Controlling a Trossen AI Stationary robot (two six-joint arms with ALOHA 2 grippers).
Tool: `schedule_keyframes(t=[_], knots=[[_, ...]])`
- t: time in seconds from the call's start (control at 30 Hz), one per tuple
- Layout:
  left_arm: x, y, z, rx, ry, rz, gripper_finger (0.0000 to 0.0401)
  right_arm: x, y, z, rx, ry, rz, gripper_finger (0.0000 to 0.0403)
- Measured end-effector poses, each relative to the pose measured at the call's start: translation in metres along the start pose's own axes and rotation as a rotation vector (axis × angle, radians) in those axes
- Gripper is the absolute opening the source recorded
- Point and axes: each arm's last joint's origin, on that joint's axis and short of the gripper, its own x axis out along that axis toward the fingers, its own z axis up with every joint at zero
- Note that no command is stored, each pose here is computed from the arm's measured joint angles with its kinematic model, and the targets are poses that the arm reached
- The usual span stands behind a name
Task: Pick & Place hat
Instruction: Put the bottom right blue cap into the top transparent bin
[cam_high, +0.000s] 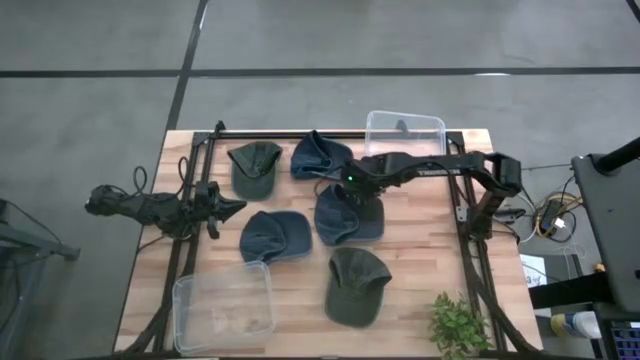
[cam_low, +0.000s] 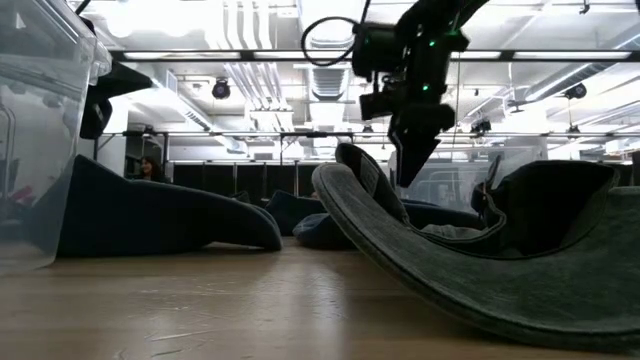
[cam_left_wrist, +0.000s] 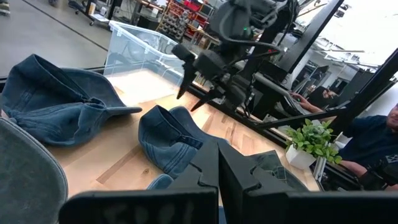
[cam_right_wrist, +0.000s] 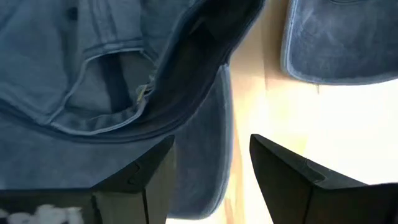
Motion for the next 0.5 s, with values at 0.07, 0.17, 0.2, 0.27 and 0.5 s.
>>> schedule_keyframes(t=[0.07, 0.17, 0.2, 0.27, 0.5], knots=[[0.0, 0.0, 0.0, 0.0, 0.001, 0.0, 0.0, 0.005, -0.005, 0.004, 0.0, 0.008, 0.001, 0.0201], [0.0, 0.0, 0.0, 0.0, 0.001, -0.001, 0.0, 0.011, -0.013, 0.009, 0.002, 0.015, 0.013, 0.0201], [0.0, 0.0, 0.0, 0.0, 0.001, -0.002, 0.0, 0.011, -0.014, 0.011, 0.004, 0.012, 0.019, 0.0201], [0.0, 0.0, 0.0, 0.0, 0.001, -0.002, 0.0, 0.014, -0.017, 0.014, -0.005, 0.014, 0.02, 0.0201], [0.0, 0.0, -0.001, 0.003, 0.006, 0.0, 0.0, 0.019, -0.018, 0.016, -0.03, 0.052, 0.025, 0.0201]])
